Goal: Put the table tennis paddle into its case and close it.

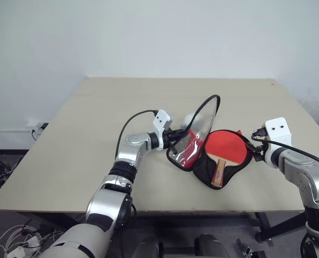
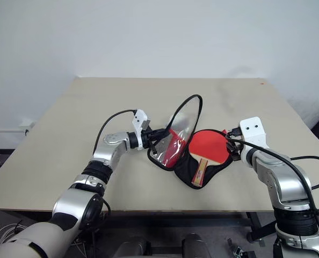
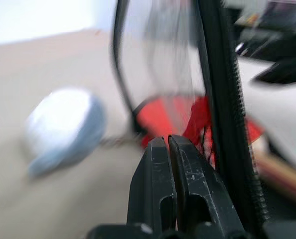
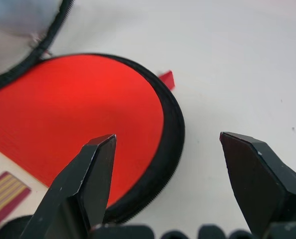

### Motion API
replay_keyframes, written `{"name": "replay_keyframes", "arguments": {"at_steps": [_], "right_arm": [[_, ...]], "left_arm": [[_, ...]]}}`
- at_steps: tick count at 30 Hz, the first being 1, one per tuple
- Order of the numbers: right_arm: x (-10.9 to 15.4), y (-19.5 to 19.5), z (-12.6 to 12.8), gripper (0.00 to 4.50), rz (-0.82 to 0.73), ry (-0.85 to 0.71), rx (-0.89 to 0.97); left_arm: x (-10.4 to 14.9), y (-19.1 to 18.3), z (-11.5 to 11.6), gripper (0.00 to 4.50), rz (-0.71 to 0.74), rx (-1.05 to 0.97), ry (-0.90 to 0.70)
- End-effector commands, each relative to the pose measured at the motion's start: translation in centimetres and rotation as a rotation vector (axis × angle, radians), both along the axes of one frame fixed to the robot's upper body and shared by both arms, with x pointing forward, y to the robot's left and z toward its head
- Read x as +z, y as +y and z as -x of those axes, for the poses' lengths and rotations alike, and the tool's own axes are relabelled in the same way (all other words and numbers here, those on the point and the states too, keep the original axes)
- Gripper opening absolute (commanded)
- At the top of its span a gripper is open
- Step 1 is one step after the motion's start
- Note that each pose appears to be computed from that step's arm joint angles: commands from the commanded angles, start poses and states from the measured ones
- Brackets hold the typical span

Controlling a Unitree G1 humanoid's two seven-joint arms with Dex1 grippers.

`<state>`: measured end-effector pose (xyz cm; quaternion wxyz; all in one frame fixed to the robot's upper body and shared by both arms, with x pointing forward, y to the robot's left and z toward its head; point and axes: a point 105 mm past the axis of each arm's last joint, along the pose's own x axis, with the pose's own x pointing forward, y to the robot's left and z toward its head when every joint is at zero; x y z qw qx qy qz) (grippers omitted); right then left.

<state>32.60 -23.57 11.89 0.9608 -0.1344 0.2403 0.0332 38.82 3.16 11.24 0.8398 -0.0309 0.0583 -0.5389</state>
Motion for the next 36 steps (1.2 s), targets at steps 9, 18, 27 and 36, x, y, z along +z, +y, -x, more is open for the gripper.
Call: {"name": "replay_keyframes", "arguments": {"at_steps": [9,18,27,36], "right_arm": [[2.8,-3.7,-1.3,3.6,0.018,-0.117,-0.196],[3.0,-4.8,-1.5,3.6,0.02,-0.133,-0.258],[3.0,-5.0,-1.5,3.6,0.023,-0.136,-0.27],[2.2,-3.9,-1.4,3.6,-0.059,-0.104,-0.229]], "left_arm": [[2.4,-3.2,4.3,0.0,0.091,-0.235,0.074],[1.0,-4.6,6.1,0.0,-0.028,-0.34,0.096],[0.0,-4.6,6.1,0.0,-0.102,-0.345,0.076],[-1.7,-3.7,4.9,0.0,-0.187,-0.255,0.021]]}}
